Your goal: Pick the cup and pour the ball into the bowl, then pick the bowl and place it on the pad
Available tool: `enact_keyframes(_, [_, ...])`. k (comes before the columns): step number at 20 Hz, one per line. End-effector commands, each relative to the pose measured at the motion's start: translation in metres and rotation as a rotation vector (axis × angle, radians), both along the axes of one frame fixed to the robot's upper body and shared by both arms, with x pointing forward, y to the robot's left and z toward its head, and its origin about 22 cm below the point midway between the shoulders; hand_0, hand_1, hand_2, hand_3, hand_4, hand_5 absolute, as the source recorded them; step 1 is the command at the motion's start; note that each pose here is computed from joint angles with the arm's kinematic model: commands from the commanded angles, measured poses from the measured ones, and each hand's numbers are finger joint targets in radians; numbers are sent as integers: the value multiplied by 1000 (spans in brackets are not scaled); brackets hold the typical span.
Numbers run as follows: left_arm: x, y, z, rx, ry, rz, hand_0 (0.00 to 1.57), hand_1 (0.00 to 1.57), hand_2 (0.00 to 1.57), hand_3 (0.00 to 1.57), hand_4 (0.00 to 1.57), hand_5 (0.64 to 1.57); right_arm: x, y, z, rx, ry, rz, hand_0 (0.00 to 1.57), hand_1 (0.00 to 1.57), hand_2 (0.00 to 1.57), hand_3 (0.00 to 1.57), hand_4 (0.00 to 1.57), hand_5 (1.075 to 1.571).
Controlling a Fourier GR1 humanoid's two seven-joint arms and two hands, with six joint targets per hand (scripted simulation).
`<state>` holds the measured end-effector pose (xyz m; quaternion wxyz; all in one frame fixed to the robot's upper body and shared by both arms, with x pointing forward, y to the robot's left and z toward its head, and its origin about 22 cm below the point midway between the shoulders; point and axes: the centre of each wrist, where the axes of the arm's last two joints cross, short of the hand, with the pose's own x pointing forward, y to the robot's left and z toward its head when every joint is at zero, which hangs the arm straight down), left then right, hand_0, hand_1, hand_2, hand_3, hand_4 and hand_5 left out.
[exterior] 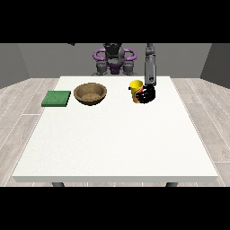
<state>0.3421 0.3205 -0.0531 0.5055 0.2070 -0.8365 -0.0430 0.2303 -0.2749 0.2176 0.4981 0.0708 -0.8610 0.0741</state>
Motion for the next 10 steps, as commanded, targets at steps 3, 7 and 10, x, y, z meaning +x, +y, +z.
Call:
enact_keyframes(3, [14, -35, 8, 183, 149, -42, 1354, 1354, 1571, 1571, 1118, 1499, 21, -25, -28, 37, 195, -68, 0, 0, 0, 0, 185, 1557])
enact_keyframes(7, [49, -66, 49, 312, 81, 25, 1384, 1384, 1571, 1571, 1105, 1524, 27, -18, -40, 30, 127, -76, 0, 0, 0, 0, 237, 1558])
enact_keyframes(10, [53, -76, 47, 476, 108, 111, 1405, 1405, 1571, 1571, 1058, 1548, 28, -12, -32, 24, 142, -23, 0, 0, 0, 0, 256, 1561])
